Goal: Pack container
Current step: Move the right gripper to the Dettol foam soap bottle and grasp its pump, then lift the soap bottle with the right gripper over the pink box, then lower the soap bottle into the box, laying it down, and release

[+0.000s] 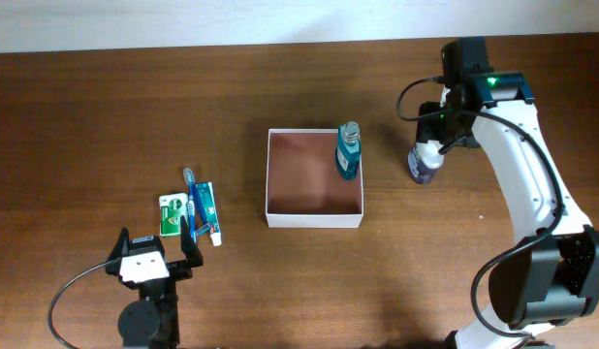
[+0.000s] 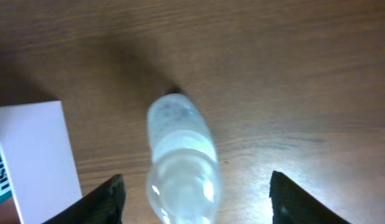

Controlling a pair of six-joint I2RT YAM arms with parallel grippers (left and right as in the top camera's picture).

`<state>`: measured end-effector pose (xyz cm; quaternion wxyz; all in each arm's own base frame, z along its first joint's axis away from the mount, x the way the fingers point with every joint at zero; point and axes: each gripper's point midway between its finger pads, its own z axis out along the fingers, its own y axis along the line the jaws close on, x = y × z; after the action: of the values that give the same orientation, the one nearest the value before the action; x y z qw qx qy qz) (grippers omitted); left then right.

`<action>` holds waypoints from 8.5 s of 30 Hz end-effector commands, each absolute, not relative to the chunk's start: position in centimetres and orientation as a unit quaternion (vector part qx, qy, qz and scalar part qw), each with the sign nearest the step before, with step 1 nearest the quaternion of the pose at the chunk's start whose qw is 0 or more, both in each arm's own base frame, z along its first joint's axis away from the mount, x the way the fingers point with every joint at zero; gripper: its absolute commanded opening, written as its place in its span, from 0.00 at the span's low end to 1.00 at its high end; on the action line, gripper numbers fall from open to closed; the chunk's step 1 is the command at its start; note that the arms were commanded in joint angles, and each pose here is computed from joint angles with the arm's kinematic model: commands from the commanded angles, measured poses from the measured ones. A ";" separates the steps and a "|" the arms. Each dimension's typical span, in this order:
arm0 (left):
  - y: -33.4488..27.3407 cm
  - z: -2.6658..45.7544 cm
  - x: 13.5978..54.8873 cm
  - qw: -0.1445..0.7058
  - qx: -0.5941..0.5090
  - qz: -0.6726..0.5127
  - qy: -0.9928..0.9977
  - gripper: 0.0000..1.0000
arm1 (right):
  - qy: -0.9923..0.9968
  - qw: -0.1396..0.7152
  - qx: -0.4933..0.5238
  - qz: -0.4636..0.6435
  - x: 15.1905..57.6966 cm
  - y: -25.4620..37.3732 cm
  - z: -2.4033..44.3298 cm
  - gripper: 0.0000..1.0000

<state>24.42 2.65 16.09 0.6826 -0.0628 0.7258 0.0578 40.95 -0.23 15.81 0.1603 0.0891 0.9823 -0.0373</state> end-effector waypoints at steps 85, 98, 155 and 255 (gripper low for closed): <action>2.7 16.1 24.4 0.683 -0.056 0.064 0.726 1.00 | 0.937 0.295 -0.114 0.149 32.5 18.7 29.7 0.24; 2.7 16.1 24.4 0.683 -0.056 0.064 0.726 1.00 | 0.955 0.280 -0.067 0.068 34.3 19.5 25.9 0.23; 2.7 16.1 24.4 0.683 -0.056 0.064 0.726 1.00 | 0.987 0.157 0.014 -0.041 35.2 18.2 15.7 0.22; 2.7 16.1 24.4 0.683 -0.056 0.064 0.726 1.00 | 0.988 0.138 0.020 -0.066 33.9 17.0 17.1 0.16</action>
<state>24.42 2.64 16.09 0.6826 -0.0626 0.7258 0.0578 33.57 16.69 16.19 0.1232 0.0187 0.9897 -0.0700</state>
